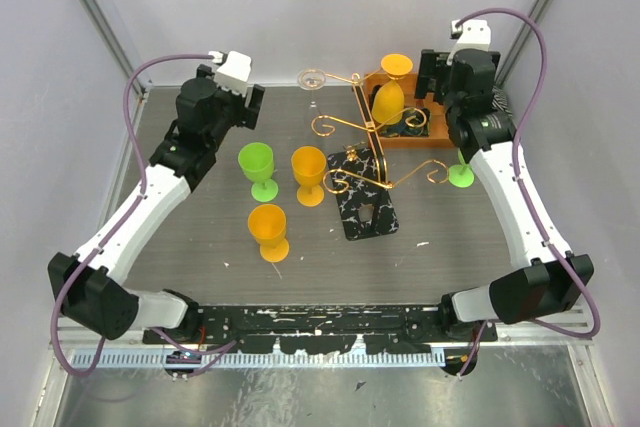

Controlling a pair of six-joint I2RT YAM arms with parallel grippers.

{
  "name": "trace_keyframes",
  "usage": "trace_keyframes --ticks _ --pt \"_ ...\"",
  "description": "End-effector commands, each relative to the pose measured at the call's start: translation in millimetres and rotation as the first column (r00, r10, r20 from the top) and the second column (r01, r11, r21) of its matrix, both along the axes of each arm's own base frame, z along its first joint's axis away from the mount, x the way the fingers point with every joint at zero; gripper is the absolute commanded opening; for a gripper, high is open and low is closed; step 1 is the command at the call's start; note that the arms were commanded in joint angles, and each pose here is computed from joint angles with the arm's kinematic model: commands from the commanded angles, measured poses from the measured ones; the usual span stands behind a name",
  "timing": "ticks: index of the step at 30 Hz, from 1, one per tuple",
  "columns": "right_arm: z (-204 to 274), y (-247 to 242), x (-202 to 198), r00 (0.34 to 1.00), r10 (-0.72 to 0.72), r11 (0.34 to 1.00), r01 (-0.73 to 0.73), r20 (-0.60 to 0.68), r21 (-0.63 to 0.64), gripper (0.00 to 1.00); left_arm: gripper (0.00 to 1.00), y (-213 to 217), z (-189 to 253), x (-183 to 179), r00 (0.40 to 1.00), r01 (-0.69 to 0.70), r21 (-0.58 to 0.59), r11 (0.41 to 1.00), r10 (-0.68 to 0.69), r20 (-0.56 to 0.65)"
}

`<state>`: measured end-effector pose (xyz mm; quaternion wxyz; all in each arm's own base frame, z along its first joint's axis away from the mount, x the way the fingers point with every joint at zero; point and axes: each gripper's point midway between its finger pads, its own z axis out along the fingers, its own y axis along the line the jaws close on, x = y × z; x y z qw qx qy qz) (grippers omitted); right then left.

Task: Place the wine glass upside down on the wine glass rack

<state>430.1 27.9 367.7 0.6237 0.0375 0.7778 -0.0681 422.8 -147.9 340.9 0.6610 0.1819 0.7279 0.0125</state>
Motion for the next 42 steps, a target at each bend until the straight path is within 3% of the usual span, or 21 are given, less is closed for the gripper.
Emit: trace_keyframes --ticks 1,6,12,19,32,36,42 --pt "-3.1 -28.6 -5.8 0.994 -0.085 0.996 0.087 -0.065 0.02 1.0 0.88 15.0 -30.7 -33.4 0.974 -0.036 0.009 0.999 0.037 -0.224" --pt "-33.9 -78.0 -11.8 0.972 -0.182 0.981 0.19 -0.145 0.042 1.0 0.91 0.0 -20.3 -45.0 0.968 0.023 -0.086 0.996 -0.044 -0.248" --pt "-81.4 -134.9 -25.2 0.916 -0.316 0.943 0.332 -0.248 0.026 0.98 0.91 -19.3 19.5 -37.2 0.981 0.095 -0.182 0.979 -0.123 -0.152" --pt "-112.4 -168.2 -40.9 0.867 -0.402 0.906 0.424 -0.295 0.012 0.98 0.9 -36.5 60.0 -17.1 0.984 0.159 -0.203 0.966 -0.172 -0.048" --pt "-134.5 -187.6 -53.5 0.838 -0.426 0.885 0.465 -0.34 0.038 0.98 0.91 -44.7 31.0 -9.7 0.973 0.172 -0.18 0.968 -0.196 -0.125" --pt "-131.5 -179.1 -46.0 0.862 -0.381 0.898 0.431 -0.333 0.088 0.96 0.91 -46.8 25.7 -11.8 0.968 0.183 -0.183 0.966 -0.21 -0.137" --pt "-85.8 -165.3 -33.0 0.925 -0.305 0.926 0.344 -0.228 0.157 0.95 0.93 -51.8 6.6 -22.9 0.942 0.216 -0.182 0.959 -0.254 -0.219"
